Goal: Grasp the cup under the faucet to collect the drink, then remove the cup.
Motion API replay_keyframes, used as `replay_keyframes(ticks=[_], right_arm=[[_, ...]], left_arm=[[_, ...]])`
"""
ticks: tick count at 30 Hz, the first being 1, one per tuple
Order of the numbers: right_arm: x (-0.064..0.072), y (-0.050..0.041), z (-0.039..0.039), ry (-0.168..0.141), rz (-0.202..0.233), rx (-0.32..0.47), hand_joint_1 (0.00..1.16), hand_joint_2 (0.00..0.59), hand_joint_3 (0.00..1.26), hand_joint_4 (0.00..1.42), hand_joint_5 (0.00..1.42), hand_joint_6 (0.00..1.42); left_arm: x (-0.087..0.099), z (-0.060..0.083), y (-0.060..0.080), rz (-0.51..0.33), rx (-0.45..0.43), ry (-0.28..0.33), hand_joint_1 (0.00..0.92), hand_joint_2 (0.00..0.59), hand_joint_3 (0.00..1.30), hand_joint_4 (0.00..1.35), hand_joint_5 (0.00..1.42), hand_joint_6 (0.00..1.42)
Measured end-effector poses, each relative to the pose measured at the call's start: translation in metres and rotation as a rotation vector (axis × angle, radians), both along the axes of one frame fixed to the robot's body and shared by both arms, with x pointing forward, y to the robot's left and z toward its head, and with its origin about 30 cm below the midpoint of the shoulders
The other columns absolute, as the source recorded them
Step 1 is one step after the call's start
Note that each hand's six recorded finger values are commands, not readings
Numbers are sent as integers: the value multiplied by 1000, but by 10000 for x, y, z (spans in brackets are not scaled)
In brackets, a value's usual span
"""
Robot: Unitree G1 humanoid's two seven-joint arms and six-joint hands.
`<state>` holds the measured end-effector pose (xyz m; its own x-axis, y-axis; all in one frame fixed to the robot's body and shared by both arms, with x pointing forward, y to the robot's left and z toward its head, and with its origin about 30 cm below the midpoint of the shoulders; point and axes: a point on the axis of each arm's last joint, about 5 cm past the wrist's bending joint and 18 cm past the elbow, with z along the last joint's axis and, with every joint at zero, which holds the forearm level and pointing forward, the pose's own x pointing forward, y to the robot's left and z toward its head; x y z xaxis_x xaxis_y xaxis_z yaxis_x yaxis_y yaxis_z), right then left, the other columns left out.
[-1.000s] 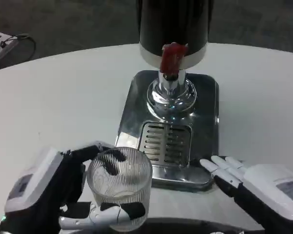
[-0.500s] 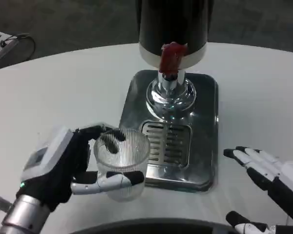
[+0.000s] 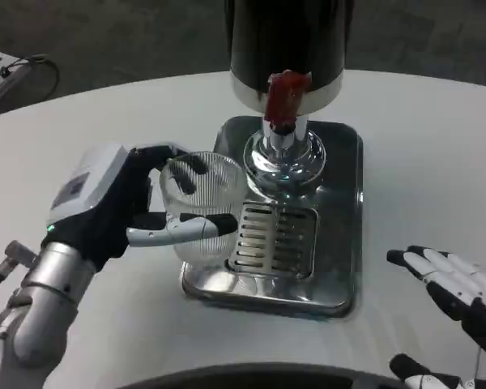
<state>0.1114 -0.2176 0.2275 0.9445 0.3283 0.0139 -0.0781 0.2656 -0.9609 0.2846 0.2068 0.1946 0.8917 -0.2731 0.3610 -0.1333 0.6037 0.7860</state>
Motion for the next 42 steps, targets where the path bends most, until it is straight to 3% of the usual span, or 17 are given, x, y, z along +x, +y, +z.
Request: replay_keyframes(ticks=[8, 20, 29, 33, 38, 42], right_arm=[[-31, -52, 18, -4, -8, 1, 387, 406, 43, 0, 0, 47], [-59, -79, 17, 3, -18, -12, 387, 406, 44, 0, 0, 56], [-59, -78, 18, 3, -16, -13, 388, 406, 45, 0, 0, 62], [-58, -78, 19, 2, -16, -13, 383, 410, 45, 0, 0, 64], [-54, -77, 21, -1, -15, -13, 383, 408, 50, 0, 0, 64], [-40, -70, 26, -8, -9, -10, 384, 407, 53, 0, 0, 65]], left_arm=[[219, -66, -241, 0, 33, 54, 458, 0, 1058, 1163, 1355, 1424], [384, -15, -422, -31, 79, 26, 448, 0, 979, 1051, 1262, 1418], [399, 10, -475, -68, 112, 30, 382, 5, 790, 832, 1090, 1363], [397, 8, -477, -85, 139, 42, 251, 30, 616, 659, 969, 1261], [397, 19, -434, -81, 158, 51, 178, 15, 487, 516, 840, 1171], [398, 26, -407, -79, 166, 57, 116, 7, 304, 291, 602, 915]])
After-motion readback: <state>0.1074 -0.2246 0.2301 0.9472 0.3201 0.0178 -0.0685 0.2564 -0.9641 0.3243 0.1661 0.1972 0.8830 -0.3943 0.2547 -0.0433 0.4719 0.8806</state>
